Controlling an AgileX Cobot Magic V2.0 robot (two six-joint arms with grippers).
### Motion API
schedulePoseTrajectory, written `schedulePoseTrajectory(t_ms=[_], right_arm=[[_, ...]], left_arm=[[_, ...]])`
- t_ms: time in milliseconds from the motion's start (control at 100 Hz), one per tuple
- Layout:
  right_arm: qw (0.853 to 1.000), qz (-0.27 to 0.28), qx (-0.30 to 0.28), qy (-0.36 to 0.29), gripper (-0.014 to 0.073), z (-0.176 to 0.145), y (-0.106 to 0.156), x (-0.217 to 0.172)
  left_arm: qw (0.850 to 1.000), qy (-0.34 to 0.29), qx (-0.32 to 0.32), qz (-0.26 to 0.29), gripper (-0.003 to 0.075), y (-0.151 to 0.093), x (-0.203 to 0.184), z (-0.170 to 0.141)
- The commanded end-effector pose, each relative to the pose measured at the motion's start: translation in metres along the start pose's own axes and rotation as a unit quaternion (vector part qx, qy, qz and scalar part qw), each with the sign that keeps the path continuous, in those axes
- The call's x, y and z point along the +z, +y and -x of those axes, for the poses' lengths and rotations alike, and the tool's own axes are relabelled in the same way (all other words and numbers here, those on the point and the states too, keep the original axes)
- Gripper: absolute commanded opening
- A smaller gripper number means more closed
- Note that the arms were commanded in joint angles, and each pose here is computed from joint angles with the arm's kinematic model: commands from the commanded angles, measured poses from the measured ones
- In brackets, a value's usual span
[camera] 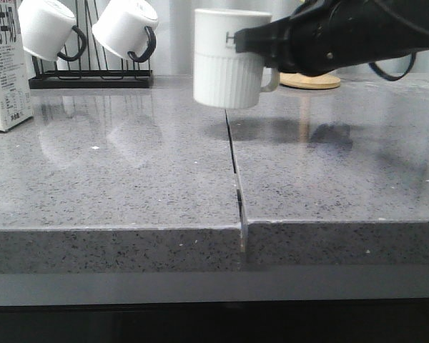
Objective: Place milk next to cup
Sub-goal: 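Carry the mug toward the table center and set it down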
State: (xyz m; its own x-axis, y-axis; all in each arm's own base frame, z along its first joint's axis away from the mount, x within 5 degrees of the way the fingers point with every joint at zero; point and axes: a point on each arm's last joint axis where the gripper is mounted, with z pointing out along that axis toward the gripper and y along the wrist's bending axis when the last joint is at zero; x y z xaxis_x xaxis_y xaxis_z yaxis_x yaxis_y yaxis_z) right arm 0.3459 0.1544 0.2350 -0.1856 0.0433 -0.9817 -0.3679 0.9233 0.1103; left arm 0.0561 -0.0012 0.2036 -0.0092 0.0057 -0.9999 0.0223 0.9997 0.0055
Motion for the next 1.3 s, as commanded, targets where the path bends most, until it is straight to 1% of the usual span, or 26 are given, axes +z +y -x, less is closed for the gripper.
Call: schedulePoseTrajectory(t_ms=[0,290,350,400,450,520,550,570,620,760,880,1120,1190,1240,1290], right_arm=[[0.997,0.004,0.002,-0.072,-0.0048,0.026,0.002,0.0],[0.999,0.0,-0.001,-0.048,-0.0048,0.007,0.0,0.01],[0.999,0.0,-0.001,-0.045,-0.0034,0.006,0.0,0.01],[0.999,0.0,-0.001,-0.044,0.0015,0.006,0.0,0.011],[0.999,0.0,-0.001,-0.044,0.0096,0.006,0.0,0.011],[0.999,0.0,-0.001,-0.044,0.0238,0.006,0.0,0.01],[0.999,0.0,-0.001,-0.045,0.0279,0.007,0.0,0.01],[0.999,0.0,-0.001,-0.045,0.0303,0.007,0.0,0.01],[0.999,0.0,-0.001,-0.045,0.0328,0.008,0.0,0.01],[0.999,0.0,-0.001,-0.044,0.0327,0.007,0.0,0.007],[0.999,0.0,-0.001,-0.042,0.0327,0.007,-0.001,-0.003],[0.999,0.0,-0.001,-0.047,0.0325,0.014,-0.001,-0.041],[0.999,0.001,0.0,-0.049,0.0274,0.017,-0.001,-0.053],[0.999,0.001,0.0,-0.048,0.0202,0.018,-0.001,-0.062],[0.999,0.001,0.0,-0.044,0.0108,0.02,-0.001,-0.071]], left_arm=[[0.999,-0.037,-0.005,0.0,-0.0021,0.0,-0.001,-0.004],[0.999,-0.037,-0.005,0.0,-0.0021,0.0,-0.001,-0.004],[0.999,-0.037,-0.005,0.0,-0.0021,0.0,-0.001,-0.004],[0.999,-0.037,-0.005,0.0,-0.0021,0.0,-0.001,-0.004],[0.999,-0.037,-0.005,0.0,-0.0021,0.0,-0.001,-0.004],[0.999,-0.037,-0.005,0.0,-0.0021,0.0,-0.001,-0.004],[0.999,-0.037,-0.005,0.0,-0.0021,0.0,-0.001,-0.004],[0.999,-0.037,-0.005,0.0,-0.0021,0.0,-0.001,-0.004],[0.999,-0.037,-0.005,0.0,-0.0021,0.0,-0.001,-0.004],[0.999,-0.037,-0.005,0.0,-0.0021,0.0,-0.001,-0.004],[0.999,-0.037,-0.005,0.0,-0.0021,0.0,-0.001,-0.004],[0.999,-0.037,-0.005,0.0,-0.0021,0.0,-0.001,-0.004],[0.999,-0.037,-0.005,0.0,-0.0021,0.0,-0.001,-0.004],[0.999,-0.037,-0.005,0.0,-0.0021,0.0,-0.001,-0.004],[0.999,-0.037,-0.005,0.0,-0.0021,0.0,-0.001,-0.004]])
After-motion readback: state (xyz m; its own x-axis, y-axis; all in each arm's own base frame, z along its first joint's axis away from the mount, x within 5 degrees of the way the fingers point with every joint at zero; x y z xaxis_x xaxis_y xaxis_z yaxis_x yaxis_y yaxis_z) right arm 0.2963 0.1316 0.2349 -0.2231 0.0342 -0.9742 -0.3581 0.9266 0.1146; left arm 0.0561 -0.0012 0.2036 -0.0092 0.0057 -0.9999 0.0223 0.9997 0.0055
